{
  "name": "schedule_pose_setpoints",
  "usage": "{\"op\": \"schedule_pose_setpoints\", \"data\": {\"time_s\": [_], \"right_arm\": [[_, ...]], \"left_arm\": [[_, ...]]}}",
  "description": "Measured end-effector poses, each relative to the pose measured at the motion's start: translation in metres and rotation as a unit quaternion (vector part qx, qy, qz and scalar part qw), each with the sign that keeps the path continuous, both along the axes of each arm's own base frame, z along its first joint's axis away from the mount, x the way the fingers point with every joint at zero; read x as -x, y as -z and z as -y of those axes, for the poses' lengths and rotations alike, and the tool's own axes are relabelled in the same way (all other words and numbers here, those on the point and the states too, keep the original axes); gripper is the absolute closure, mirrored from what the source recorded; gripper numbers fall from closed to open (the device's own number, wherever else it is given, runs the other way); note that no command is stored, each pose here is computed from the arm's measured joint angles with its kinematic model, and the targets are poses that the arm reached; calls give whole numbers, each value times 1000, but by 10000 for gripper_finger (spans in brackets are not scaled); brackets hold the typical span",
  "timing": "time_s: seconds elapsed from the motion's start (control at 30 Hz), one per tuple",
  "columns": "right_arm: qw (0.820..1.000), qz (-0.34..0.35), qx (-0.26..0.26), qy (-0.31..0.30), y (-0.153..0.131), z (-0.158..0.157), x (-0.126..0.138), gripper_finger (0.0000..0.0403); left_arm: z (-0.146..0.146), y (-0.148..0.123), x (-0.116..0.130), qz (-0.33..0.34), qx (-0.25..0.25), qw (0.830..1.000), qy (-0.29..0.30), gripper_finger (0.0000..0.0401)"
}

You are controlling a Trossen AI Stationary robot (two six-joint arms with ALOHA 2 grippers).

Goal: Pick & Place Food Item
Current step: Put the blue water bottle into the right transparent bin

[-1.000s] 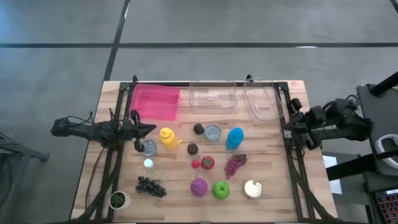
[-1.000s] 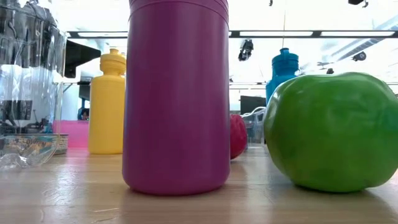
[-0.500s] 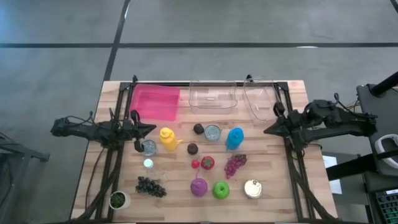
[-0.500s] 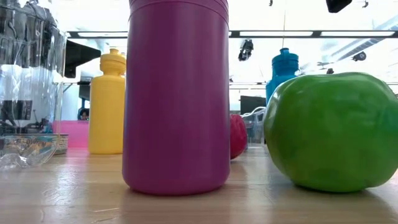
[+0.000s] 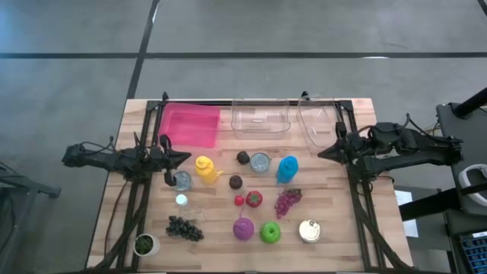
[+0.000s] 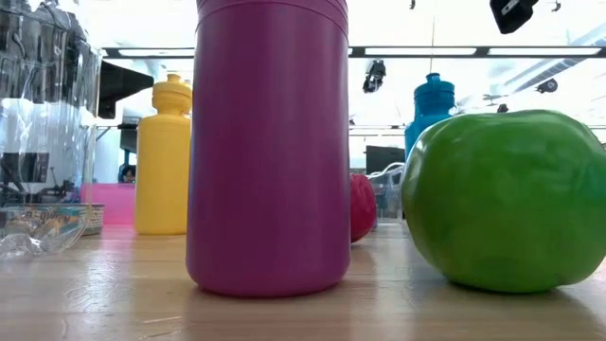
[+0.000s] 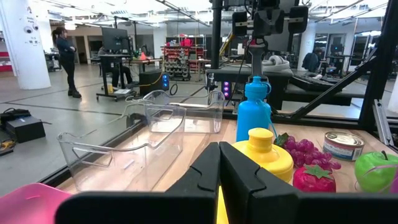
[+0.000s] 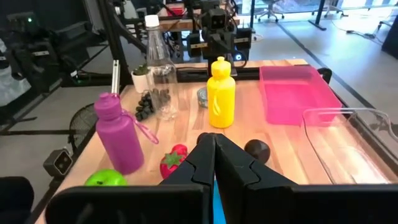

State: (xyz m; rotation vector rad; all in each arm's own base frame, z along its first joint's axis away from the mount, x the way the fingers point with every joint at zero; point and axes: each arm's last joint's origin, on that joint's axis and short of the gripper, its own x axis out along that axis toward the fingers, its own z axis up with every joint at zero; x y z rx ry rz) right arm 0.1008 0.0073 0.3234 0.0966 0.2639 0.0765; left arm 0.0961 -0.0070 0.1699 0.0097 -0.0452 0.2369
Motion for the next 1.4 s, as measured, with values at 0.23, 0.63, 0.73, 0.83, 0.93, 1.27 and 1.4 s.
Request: {"op": "schedule_pose_setpoints", "data": {"time_s": [0.23, 0.63, 0.73, 0.83, 0.93, 1.27, 1.4], "right_arm": [[1000, -20, 4, 1, 6, 0, -7, 394], [998, -57, 20, -4, 14, -1, -24, 394], [998, -57, 36, -9, 15, -2, -27, 394], [998, -51, 42, -11, 14, -2, -32, 394], [998, -45, 41, -11, 14, -2, -36, 394], [997, -57, 44, -13, 17, -3, -46, 367], [997, -61, 46, -13, 18, -3, -47, 325]], "left_arm": [[0, 0, 0, 0, 0, 1000, 0, 389], [0, 0, 0, 0, 0, 1000, 0, 389], [0, 0, 0, 0, 0, 1000, 0, 389], [0, 0, 0, 0, 0, 1000, 0, 389], [0, 0, 0, 0, 0, 1000, 0, 389], [0, 0, 0, 0, 0, 1000, 0, 389], [0, 0, 0, 0, 0, 1000, 0, 389]]}}
